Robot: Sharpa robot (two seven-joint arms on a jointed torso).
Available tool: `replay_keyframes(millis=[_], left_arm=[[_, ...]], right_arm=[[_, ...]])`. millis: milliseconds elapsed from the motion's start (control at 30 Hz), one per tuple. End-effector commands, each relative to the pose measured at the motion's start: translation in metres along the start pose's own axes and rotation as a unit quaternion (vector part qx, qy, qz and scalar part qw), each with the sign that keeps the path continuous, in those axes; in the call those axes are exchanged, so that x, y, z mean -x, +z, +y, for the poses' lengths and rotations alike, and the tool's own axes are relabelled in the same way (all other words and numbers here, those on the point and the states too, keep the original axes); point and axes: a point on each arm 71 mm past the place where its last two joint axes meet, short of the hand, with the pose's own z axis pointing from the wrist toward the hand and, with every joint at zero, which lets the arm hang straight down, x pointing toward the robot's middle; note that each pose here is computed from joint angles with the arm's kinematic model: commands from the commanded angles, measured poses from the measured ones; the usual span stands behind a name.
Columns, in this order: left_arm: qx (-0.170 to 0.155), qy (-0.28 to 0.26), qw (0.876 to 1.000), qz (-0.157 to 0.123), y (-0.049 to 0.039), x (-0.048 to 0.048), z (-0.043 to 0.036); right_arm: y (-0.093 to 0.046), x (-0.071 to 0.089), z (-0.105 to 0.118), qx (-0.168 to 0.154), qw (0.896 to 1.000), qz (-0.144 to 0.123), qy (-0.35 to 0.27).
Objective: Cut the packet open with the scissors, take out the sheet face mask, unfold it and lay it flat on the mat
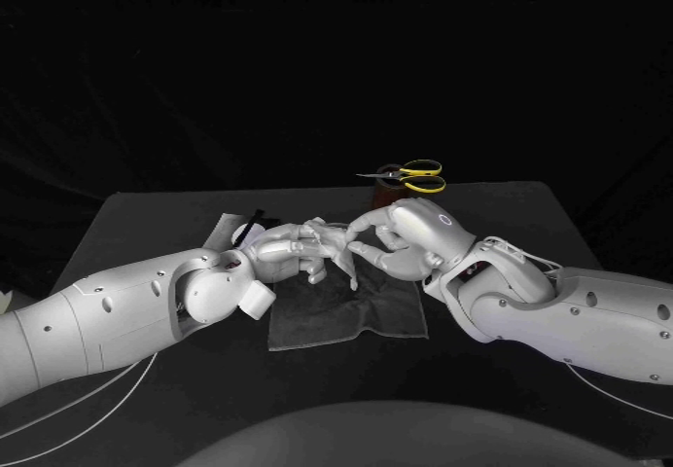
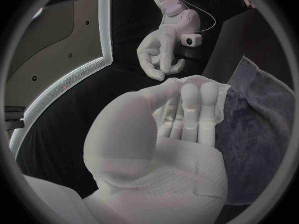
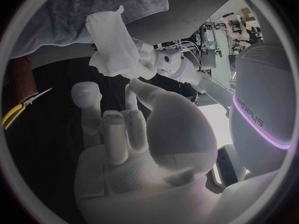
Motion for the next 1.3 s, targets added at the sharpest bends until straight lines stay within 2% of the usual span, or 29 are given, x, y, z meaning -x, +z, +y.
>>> replay_keyframes(millis=[33,367,600,1300], left_arm=[[-0.004,-0.003,1.0,0.004,0.0009,-0.0015,-0.0012],[-0.003,-0.004,1.0,0.005,0.0018,-0.0028,-0.001],[-0.002,-0.004,1.0,0.007,0.0023,-0.0041,-0.0008],[-0.001,-0.005,1.0,0.01,0.0021,-0.005,-0.0006]], right_arm=[[0.001,-0.005,0.0,-0.003,0.999,0.032,0.008],[0.007,-0.014,0.004,-0.004,0.999,0.045,-0.012],[0.012,-0.019,0.006,-0.003,0.999,0.044,-0.02],[0.016,-0.023,0.01,0.012,0.999,0.039,-0.021]])
